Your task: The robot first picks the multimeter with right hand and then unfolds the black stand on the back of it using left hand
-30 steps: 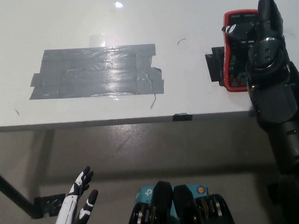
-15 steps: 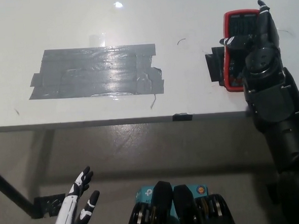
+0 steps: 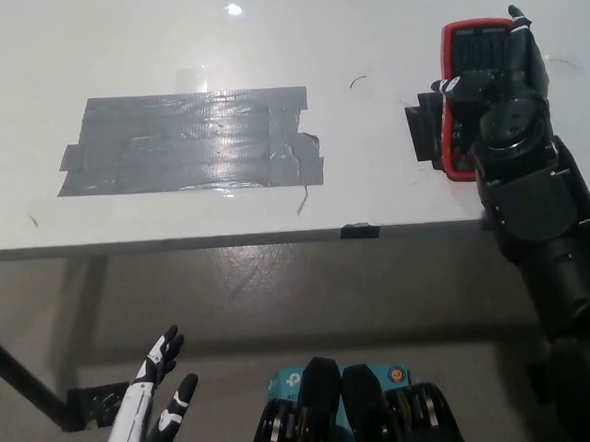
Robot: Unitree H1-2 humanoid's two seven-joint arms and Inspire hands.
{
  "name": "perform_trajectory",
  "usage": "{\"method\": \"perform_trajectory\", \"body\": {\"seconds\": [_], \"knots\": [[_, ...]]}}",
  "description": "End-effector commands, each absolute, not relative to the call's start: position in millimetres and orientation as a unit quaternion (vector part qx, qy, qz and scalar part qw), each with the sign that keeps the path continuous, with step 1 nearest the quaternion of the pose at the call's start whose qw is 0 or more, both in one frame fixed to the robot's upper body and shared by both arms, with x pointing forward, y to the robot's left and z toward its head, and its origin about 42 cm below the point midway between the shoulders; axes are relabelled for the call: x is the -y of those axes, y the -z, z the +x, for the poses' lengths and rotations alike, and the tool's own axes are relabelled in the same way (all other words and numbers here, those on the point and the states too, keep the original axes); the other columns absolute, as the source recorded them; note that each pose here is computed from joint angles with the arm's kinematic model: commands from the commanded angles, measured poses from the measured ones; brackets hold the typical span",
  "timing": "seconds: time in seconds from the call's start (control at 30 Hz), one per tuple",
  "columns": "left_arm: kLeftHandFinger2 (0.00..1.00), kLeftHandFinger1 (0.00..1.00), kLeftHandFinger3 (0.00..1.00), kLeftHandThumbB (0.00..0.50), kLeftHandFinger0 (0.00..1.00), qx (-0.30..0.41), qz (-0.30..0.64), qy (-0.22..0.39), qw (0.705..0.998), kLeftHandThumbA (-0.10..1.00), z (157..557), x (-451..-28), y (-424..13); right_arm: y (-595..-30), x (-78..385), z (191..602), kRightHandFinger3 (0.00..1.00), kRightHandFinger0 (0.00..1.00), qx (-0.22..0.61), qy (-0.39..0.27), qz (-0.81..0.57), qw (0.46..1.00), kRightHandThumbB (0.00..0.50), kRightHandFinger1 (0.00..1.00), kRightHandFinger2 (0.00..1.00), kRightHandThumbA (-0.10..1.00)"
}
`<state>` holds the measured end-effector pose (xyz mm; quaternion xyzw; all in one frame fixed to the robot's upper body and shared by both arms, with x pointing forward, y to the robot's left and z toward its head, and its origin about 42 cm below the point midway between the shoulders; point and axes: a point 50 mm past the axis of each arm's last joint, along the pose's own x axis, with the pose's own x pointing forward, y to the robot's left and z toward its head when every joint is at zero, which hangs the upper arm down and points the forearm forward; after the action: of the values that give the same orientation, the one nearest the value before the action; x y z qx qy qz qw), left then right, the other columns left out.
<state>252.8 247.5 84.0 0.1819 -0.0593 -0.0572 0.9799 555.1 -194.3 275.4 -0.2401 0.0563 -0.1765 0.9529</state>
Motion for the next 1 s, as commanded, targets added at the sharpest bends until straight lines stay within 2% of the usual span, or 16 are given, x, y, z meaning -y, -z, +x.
{"method": "perform_trajectory", "body": {"seconds": [0.0,0.33,0.4,0.43,0.47,0.5,0.53,0.6,0.63,0.7,0.73,0.77,0.83,0.87,0.93,0.97], "knots": [[1.00,1.00,1.00,0.126,1.00,0.094,0.190,0.064,0.975,0.91,253.8,-249.5,-95.5,-324.2,185.3,565.5,1.00,1.00,-0.001,0.190,-0.228,0.955,0.384,1.00,1.00,1.00],[1.00,1.00,1.00,0.117,1.00,0.097,0.191,0.062,0.975,0.91,256.5,-249.2,-98.0,-312.4,186.0,575.3,1.00,1.00,-0.048,0.200,-0.274,0.939,0.369,1.00,1.00,1.00],[1.00,1.00,1.00,0.121,1.00,0.098,0.189,0.063,0.975,0.90,256.5,-249.0,-99.3,-303.7,193.1,579.7,1.00,1.00,-0.084,0.192,-0.317,0.925,0.292,1.00,1.00,0.71],[1.00,1.00,1.00,0.126,1.00,0.098,0.190,0.062,0.975,0.91,256.4,-249.1,-99.3,-298.9,198.5,581.0,1.00,0.99,-0.103,0.185,-0.340,0.916,0.306,1.00,1.00,0.50],[1.00,1.00,1.00,0.127,1.00,0.098,0.191,0.063,0.975,0.91,256.4,-249.2,-99.8,-297.2,201.1,581.3,1.00,0.83,-0.108,0.186,-0.345,0.914,0.302,0.96,1.00,0.37],[1.00,1.00,1.00,0.127,1.00,0.100,0.191,0.063,0.974,0.91,258.3,-248.5,-101.2,-290.7,207.1,580.6,1.00,0.48,-0.100,0.197,-0.365,0.905,0.299,0.53,0.64,0.04],[1.00,1.00,1.00,0.127,1.00,0.100,0.193,0.063,0.974,0.91,258.2,-248.6,-101.4,-285.4,209.5,580.0,0.93,0.29,-0.101,0.199,-0.375,0.900,0.298,0.38,0.53,-0.02],[1.00,1.00,1.00,0.127,1.00,0.100,0.193,0.063,0.974,0.91,258.2,-248.6,-101.4,-285.3,209.5,580.4,0.86,0.19,-0.101,0.199,-0.376,0.900,0.298,0.26,0.41,-0.02],[1.00,1.00,1.00,0.127,1.00,0.100,0.193,0.063,0.974,0.91,258.2,-248.6,-101.5,-285.2,209.5,580.6,0.85,0.18,-0.101,0.199,-0.376,0.899,0.295,0.25,0.40,-0.02],[1.00,1.00,1.00,0.129,1.00,0.102,0.192,0.060,0.974,0.92,260.3,-248.6,-102.7,-263.8,214.7,574.2,0.71,0.09,-0.099,0.210,-0.374,0.898,0.291,0.19,0.35,-0.07],[1.00,1.00,1.00,0.128,1.00,0.102,0.192,0.060,0.974,0.92,260.4,-248.6,-102.7,-263.7,214.7,574.3,0.69,0.08,-0.099,0.210,-0.374,0.898,0.288,0.18,0.34,-0.07],[1.00,1.00,1.00,0.128,1.00,0.102,0.192,0.060,0.974,0.92,260.4,-248.6,-102.7,-263.6,214.7,574.4,0.69,0.08,-0.098,0.210,-0.374,0.898,0.289,0.17,0.34,-0.07],[1.00,1.00,1.00,0.123,1.00,0.103,0.190,0.061,0.974,0.92,260.9,-250.7,-102.9,-247.0,218.4,569.1,0.64,0.23,-0.100,0.214,-0.360,0.903,0.288,0.35,0.55,-0.09],[1.00,1.00,1.00,0.123,1.00,0.102,0.193,0.061,0.974,0.92,260.8,-250.6,-103.0,-245.8,218.9,568.8,0.64,0.26,-0.102,0.215,-0.358,0.903,0.289,0.39,0.59,-0.09],[1.00,1.00,1.00,0.123,1.00,0.102,0.193,0.061,0.974,0.92,260.8,-250.6,-103.1,-245.4,219.0,568.8,0.64,0.27,-0.101,0.216,-0.358,0.903,0.288,0.39,0.59,-0.09],[1.00,1.00,1.00,0.124,1.00,0.104,0.194,0.058,0.974,0.92,263.7,-251.8,-104.7,-246.5,219.1,569.0,0.59,0.23,-0.092,0.220,-0.345,0.908,0.282,0.33,0.51,-0.10]]}}
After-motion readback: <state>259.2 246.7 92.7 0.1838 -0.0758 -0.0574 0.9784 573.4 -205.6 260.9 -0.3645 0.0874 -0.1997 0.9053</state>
